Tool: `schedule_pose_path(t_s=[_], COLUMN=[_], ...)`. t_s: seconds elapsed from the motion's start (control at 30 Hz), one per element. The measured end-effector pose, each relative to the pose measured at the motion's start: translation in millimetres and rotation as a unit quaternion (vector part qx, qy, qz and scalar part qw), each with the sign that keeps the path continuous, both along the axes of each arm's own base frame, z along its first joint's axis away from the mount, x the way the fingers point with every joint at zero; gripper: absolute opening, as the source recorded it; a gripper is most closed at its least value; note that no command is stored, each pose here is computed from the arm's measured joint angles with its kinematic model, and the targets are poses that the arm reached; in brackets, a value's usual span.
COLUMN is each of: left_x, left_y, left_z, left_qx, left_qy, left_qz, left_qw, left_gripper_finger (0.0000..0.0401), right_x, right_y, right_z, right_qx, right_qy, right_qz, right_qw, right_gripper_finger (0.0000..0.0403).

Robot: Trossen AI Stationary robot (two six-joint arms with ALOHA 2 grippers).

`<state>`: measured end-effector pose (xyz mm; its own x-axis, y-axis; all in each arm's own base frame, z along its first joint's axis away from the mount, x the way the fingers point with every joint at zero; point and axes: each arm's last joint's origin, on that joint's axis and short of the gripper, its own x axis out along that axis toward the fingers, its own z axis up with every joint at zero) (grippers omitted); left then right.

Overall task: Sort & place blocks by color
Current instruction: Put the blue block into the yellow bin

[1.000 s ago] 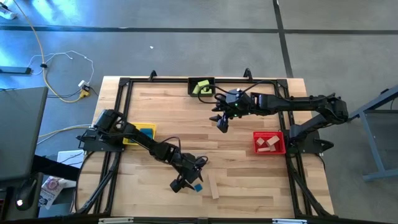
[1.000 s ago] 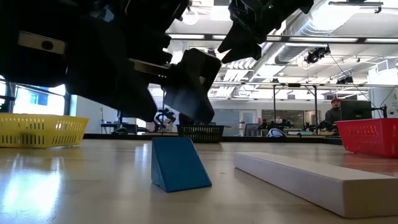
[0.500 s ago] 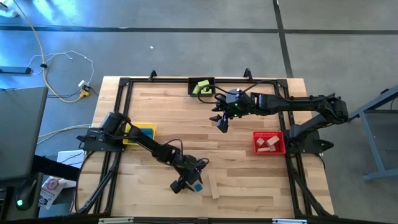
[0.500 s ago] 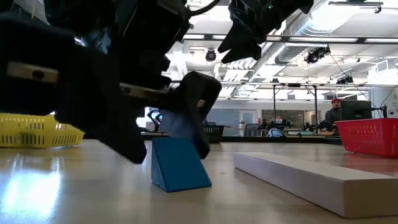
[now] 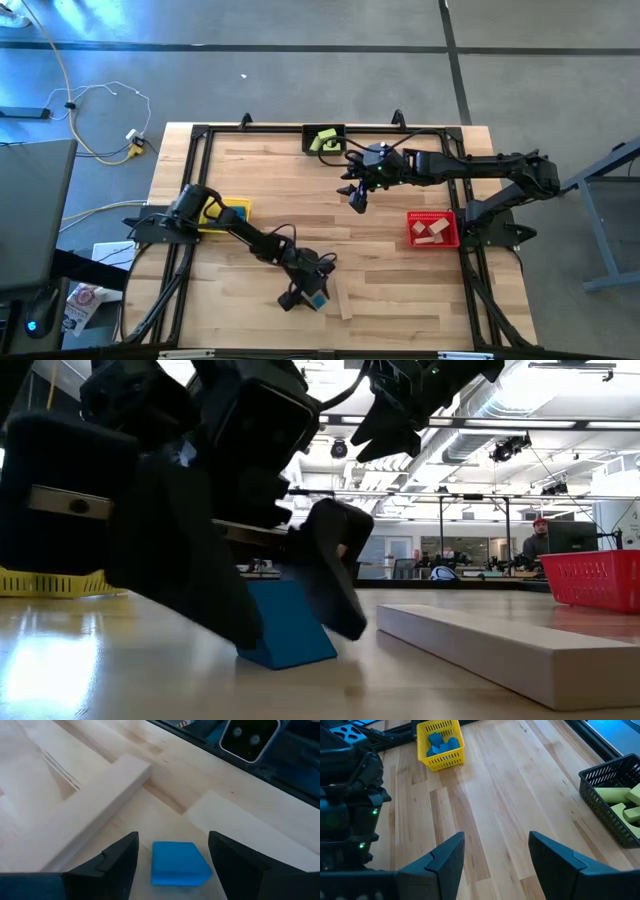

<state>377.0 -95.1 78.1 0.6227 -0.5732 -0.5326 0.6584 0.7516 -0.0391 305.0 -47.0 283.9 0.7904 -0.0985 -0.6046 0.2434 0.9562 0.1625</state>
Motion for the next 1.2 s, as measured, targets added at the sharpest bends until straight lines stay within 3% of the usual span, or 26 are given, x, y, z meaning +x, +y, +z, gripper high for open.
schedule_pose_path(t_s=[0.23, 0.6, 0.87, 1.2], left_x=[1, 0, -1, -18], left_y=[0, 0, 9, 19], left_z=[0, -2, 2, 41], left_qx=[0.0, -0.009, -0.016, 0.088], left_qy=[-0.014, 0.013, 0.042, 0.085], left_qz=[-0.002, 0.01, 0.033, 0.108], left_qw=[1.0, 1.0, 0.998, 0.987], left_gripper_finger=[0.0204, 0.0106, 0.0105, 0.0105], right_x=[0, 0, -2, 0], right_y=[0, 0, 4, 30], right_z=[0, -1, -3, -4], right_qx=[0.0, 0.0, 0.016, -0.004], right_qy=[0.002, 0.004, 0.019, 0.029], right_qz=[0.0, 0.001, -0.005, 0.015], right_qw=[1.0, 1.0, 1.0, 0.999], right_gripper_finger=[0.0206, 0.0206, 0.0206, 0.0206])
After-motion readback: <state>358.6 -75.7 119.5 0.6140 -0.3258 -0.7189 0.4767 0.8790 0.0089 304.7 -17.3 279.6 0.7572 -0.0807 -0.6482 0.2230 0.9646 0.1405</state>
